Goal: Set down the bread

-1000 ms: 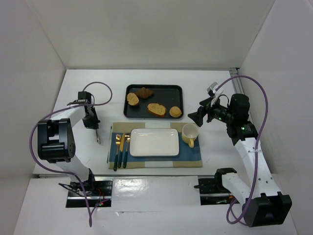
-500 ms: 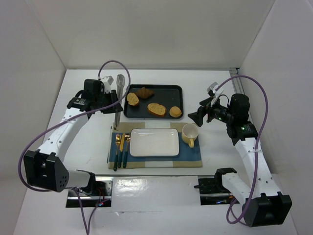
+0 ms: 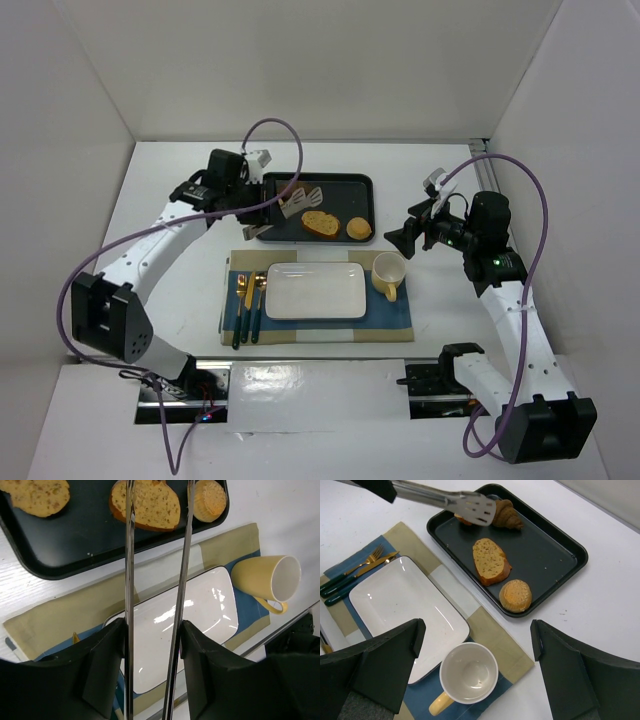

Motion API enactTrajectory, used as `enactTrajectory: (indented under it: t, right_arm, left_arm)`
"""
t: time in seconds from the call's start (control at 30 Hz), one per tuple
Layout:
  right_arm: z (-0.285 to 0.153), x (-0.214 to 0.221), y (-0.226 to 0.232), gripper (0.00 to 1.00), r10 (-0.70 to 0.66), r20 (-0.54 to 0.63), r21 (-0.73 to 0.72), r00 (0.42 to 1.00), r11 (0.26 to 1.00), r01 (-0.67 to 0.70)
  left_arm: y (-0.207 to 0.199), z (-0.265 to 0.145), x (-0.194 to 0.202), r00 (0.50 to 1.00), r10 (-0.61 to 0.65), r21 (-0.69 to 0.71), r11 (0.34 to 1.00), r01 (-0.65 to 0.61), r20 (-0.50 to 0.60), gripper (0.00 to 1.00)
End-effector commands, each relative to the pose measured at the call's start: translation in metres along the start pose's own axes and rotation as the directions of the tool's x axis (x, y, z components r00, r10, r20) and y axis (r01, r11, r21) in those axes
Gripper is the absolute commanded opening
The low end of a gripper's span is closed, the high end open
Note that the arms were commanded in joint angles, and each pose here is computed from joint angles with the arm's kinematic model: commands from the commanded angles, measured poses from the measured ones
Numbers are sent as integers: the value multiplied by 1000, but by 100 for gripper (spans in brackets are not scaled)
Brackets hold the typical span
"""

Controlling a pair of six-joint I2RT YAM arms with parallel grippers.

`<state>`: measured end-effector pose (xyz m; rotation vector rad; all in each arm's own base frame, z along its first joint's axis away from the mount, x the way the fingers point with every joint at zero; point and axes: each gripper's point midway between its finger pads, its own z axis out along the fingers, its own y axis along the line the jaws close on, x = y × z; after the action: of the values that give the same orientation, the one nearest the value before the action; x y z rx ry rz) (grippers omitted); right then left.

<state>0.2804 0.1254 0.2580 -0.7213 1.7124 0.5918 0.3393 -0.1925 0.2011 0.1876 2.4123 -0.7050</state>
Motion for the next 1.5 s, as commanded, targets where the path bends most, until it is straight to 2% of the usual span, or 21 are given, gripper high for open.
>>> enactTrajectory:
  t: [0.0,0.4,0.67,1.47]
  right_arm:
    - [-3,-14,-2,100,-38,26,6,999,999,38]
    - [-1,-12,-5,100,-32,17,14,999,999,32]
    - [-1,-12,-5,100,-32,17,14,999,999,32]
    - [-2,-10,-5,100,-35,11,12,999,999,35]
  left_arm:
    - [-21,7,-19,997,72,44,996,-73,34,60]
    - [-67,65,-2,976,210,106,974,-203,-63,63]
    - [-72,93,9,965,238,90,969,-229,-113,64]
    - [-63,127,38,934,253,76,967,-241,-253,64]
